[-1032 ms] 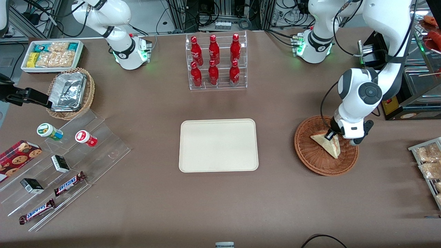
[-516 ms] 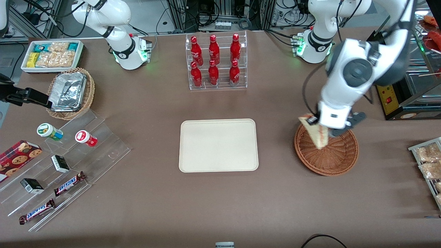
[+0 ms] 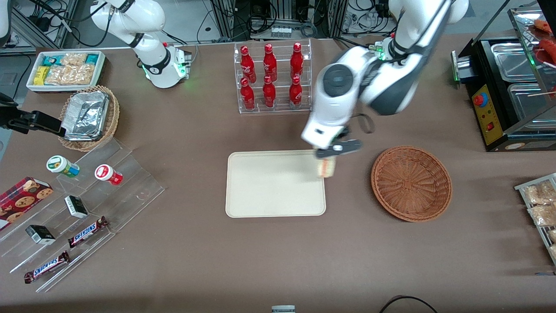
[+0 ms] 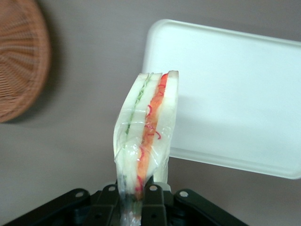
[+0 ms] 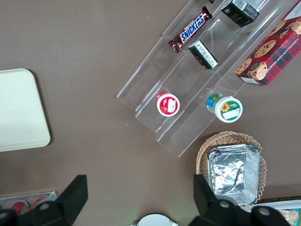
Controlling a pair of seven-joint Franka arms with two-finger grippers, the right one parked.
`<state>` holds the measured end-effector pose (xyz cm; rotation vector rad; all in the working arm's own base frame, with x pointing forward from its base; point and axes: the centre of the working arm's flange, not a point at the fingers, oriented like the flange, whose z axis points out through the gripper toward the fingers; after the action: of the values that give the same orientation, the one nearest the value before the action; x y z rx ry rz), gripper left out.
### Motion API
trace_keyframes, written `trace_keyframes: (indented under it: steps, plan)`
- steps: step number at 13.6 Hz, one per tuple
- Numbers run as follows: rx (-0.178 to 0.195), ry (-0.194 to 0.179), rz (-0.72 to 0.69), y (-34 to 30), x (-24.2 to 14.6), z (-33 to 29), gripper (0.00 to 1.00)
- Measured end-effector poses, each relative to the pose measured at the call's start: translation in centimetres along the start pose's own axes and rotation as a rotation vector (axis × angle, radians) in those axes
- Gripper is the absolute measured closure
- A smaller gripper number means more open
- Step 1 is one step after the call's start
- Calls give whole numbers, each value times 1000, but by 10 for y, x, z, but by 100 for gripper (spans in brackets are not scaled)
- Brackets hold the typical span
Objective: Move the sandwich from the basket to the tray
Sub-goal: 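Lift the sandwich and carry it with the left gripper over the tray, then lower the sandwich onto the tray and open the left gripper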
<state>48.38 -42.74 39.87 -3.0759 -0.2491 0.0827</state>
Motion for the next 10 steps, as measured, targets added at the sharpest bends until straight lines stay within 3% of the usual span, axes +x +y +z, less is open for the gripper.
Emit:
trace_keyframes:
  steps: [4,10]
  plan:
    - [63,41,71,74,-24,64,85]
    - [50,103,70,128,-25,142,85]
